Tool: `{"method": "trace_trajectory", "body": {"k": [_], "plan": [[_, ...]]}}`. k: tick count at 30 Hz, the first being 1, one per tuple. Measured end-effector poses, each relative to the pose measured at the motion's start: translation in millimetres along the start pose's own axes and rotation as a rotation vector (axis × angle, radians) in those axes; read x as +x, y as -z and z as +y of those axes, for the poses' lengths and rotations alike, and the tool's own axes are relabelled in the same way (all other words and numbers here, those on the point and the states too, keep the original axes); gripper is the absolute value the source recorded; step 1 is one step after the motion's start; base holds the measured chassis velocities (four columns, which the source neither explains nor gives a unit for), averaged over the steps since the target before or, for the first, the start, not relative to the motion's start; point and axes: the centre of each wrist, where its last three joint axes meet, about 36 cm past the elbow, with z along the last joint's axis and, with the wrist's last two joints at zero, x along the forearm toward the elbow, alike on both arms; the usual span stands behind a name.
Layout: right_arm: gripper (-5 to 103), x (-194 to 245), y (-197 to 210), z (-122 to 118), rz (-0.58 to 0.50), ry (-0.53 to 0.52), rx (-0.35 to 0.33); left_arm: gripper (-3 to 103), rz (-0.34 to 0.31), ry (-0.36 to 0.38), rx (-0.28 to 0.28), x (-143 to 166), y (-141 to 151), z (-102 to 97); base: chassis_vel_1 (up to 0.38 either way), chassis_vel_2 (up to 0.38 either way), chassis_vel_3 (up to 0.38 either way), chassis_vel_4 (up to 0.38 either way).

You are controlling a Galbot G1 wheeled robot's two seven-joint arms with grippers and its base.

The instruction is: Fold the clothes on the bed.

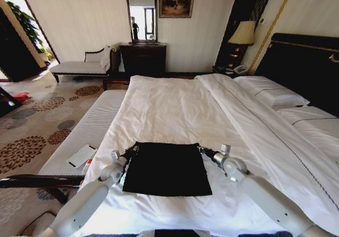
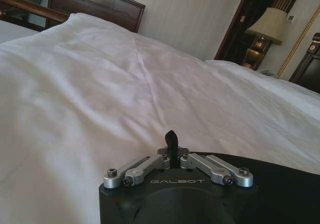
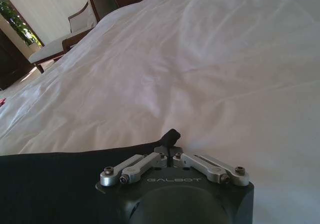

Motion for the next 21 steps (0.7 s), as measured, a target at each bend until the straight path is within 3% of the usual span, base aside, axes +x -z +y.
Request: {"method": "trace_trajectory", "body": {"k": [10, 13, 21], "plan": [[0, 11.3, 12.3, 11.1, -0.072, 0.022, -0.001, 3, -0.063, 0.004, 0.015, 7.9, 24.1, -7.9, 0.000, 0.000, 0.000, 0.000], [0, 19.3, 26.4, 14.8, -0.146, 0.014, 0.057, 3, -0.103, -0.005, 0.013, 13.8, 45.3, -12.1, 0.000, 0.000, 0.000, 0.000], [0, 34.4, 63.4, 20.5, -0.269, 0.013, 0.098, 3, -0.183, -0.035, 0.000, 21.6, 92.6, -22.1, 0.000, 0.000, 0.000, 0.000]]}}
